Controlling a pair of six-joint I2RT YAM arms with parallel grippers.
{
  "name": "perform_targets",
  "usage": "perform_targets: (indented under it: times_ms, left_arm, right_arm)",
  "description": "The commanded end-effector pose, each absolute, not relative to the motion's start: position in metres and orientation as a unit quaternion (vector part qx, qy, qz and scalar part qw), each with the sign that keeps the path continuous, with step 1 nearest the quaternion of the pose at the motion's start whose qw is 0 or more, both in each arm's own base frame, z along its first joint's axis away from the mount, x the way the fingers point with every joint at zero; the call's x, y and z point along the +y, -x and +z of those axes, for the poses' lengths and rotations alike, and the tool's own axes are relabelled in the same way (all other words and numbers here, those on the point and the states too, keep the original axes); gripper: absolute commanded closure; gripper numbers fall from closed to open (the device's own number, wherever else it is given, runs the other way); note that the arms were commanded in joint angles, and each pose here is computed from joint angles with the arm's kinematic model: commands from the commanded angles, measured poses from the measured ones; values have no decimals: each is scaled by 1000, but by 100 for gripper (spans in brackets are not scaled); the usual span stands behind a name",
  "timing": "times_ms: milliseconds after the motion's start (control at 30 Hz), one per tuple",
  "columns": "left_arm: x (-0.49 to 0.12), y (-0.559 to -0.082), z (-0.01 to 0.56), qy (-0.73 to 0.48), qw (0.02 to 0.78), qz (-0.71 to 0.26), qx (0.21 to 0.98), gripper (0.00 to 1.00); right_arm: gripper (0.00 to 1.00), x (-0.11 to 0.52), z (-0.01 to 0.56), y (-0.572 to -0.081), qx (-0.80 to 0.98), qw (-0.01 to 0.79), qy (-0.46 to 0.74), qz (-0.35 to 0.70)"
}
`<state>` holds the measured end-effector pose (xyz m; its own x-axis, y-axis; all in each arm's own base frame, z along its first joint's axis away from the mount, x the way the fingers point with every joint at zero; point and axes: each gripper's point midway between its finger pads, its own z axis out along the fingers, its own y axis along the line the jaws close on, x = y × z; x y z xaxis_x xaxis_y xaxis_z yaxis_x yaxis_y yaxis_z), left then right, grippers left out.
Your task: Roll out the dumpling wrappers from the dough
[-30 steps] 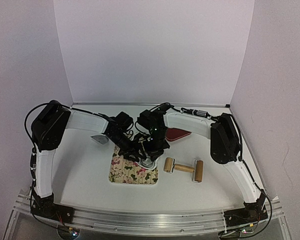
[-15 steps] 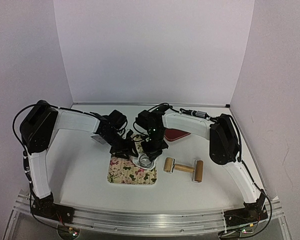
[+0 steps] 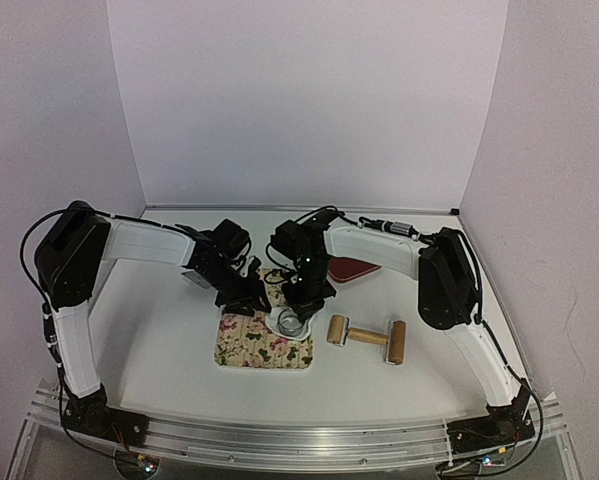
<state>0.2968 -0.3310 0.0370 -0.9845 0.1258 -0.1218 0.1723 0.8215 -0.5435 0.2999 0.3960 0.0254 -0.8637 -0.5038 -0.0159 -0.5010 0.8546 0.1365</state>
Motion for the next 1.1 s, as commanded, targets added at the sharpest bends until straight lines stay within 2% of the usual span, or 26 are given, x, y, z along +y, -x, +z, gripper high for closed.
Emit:
perform_targets:
  times_ms: [0,200,367,567,833,1067]
  left_arm:
    - [-347,-307,29,-83,36,-308,947,60]
    - [-358,-304,20,-88,14,-331,940,65]
    - [-369,-292,18,-100,-3,-347,933,79]
    - [-373,-293,43,-110,20,-370,922,100]
    - [-370,-301,92,-102,80,-386,913,100]
    - [-367,-297,117,-106,96,-399,906,100]
  right_arm:
    - [100,364,-32,-277,-958,80,-276,13]
    - [100,363,-32,-278,-957,78,-277,16]
    - [100,363,-33,-278,-957,78,-278,18]
    - [100,362,-35,-277,-957,81,-279,20]
    - [100,358,-37,-277,-957,83,-278,28]
    - [100,355,-40,-275,-956,88,-277,34]
